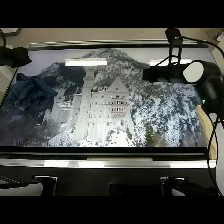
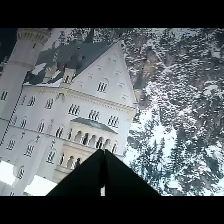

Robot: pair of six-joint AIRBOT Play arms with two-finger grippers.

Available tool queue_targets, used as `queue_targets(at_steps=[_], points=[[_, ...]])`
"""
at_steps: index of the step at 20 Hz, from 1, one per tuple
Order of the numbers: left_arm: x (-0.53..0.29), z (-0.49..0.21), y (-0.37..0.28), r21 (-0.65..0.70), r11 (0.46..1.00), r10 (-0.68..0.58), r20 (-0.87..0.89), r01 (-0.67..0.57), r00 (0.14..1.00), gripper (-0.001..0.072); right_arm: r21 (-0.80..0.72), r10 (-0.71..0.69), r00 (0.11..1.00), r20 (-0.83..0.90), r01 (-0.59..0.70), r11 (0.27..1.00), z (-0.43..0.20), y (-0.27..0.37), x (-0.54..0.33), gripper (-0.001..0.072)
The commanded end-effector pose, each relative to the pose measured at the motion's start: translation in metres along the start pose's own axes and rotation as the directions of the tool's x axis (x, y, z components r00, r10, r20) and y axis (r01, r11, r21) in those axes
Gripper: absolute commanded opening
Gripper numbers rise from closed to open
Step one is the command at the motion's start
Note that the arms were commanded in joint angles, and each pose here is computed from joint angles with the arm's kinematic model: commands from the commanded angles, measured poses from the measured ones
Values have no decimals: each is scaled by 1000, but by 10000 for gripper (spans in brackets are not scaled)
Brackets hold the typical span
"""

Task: Fold the clothes and pants, and hang the long-sleeved shirts on hangers.

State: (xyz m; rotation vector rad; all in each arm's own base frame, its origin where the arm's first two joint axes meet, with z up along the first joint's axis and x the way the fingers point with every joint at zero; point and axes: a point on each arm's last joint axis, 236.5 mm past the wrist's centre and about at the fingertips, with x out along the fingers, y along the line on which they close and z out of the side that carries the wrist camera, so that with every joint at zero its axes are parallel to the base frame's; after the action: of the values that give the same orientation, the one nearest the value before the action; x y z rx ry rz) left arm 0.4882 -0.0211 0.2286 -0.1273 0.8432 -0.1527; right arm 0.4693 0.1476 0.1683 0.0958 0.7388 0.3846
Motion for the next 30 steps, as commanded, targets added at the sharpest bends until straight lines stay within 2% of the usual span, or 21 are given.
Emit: queue_targets(at_steps=[1,30], points=[[1,0,0,0,1000,0,-1,0,1000,18,-1,1,1000,2,-1,1000,1,1,0,24],[0,-8,-1,0,1000,-5,-33,5,999,18,1,0,999,33,0,1000,8,1,-1,24]])
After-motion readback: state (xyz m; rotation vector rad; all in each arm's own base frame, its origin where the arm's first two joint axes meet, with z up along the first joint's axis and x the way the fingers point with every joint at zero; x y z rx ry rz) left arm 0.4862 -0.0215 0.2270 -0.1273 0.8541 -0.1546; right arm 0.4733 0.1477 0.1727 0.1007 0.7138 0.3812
